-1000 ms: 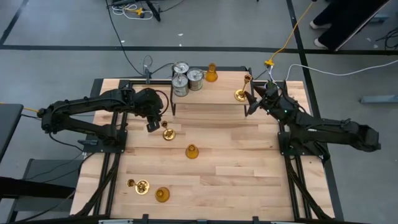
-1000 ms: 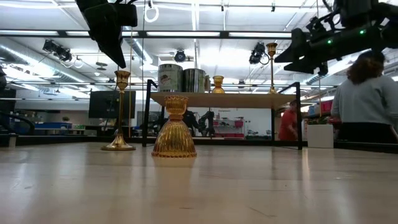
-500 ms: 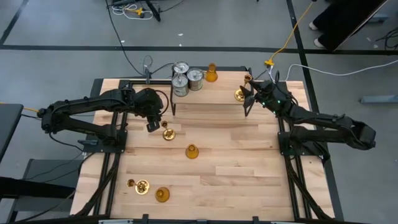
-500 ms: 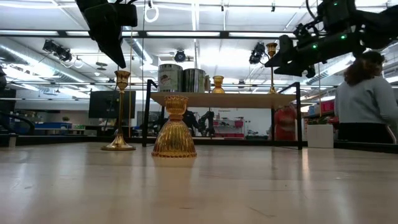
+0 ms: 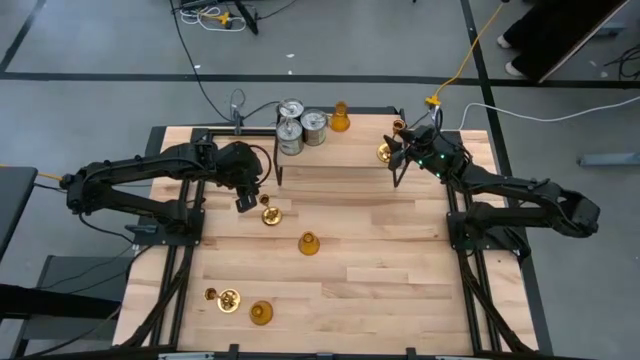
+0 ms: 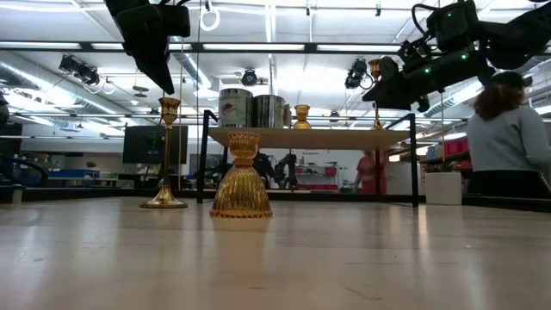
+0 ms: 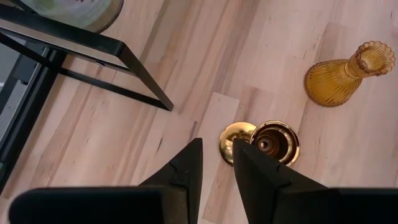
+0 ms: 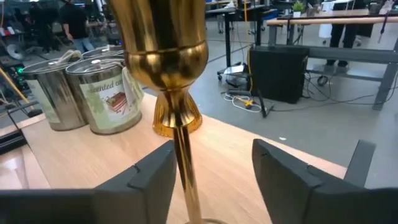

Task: Pick & Place candle stick holders
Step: Adjust the gold candle holder on the shelf

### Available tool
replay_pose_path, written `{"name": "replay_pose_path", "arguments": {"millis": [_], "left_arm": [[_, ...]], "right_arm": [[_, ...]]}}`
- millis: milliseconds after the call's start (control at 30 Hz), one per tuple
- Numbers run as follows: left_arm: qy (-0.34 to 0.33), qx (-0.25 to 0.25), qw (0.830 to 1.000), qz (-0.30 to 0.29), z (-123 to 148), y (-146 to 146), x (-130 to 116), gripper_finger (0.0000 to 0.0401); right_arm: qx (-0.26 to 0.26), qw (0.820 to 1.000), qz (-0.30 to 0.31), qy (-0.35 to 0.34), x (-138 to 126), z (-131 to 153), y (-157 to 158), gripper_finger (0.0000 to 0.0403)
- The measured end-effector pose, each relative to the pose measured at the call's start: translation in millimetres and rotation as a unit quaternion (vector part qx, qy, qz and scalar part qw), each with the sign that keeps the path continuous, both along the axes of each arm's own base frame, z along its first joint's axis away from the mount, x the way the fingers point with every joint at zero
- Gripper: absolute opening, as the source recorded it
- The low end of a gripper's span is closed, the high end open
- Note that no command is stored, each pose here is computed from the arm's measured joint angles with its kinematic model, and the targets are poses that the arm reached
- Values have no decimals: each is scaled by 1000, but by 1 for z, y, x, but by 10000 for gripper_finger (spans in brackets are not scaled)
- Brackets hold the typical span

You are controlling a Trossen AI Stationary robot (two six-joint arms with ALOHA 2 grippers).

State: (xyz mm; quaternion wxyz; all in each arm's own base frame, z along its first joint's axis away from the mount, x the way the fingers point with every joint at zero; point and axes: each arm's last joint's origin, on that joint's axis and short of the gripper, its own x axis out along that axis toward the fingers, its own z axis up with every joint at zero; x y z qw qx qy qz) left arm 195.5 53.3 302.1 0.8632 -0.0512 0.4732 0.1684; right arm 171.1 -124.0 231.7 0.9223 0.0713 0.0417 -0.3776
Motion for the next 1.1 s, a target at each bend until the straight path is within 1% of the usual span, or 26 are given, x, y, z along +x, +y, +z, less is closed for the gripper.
{"name": "replay_pose_path", "arguments": {"millis": [267,500,900,1000,1100], "left_arm": [[0,0,1000,0,0,0,0,97],[-3,1,1000,0,0,0,0,97],[-14,3,1000,0,2,1,2,97],[-14,4,1000,0,2,1,2,97],[-14,3,1000,0,2,1,2,97]], "right_arm": [[-13,1000,1,13,0,0,0,148],[-14,1000,0,14,0,0,0,94],[-23,1000,3,21,0,0,0,15],[-29,999,2,22,0,1,0,9],[-44,999,-1,4,-1,6,-2,15]]}}
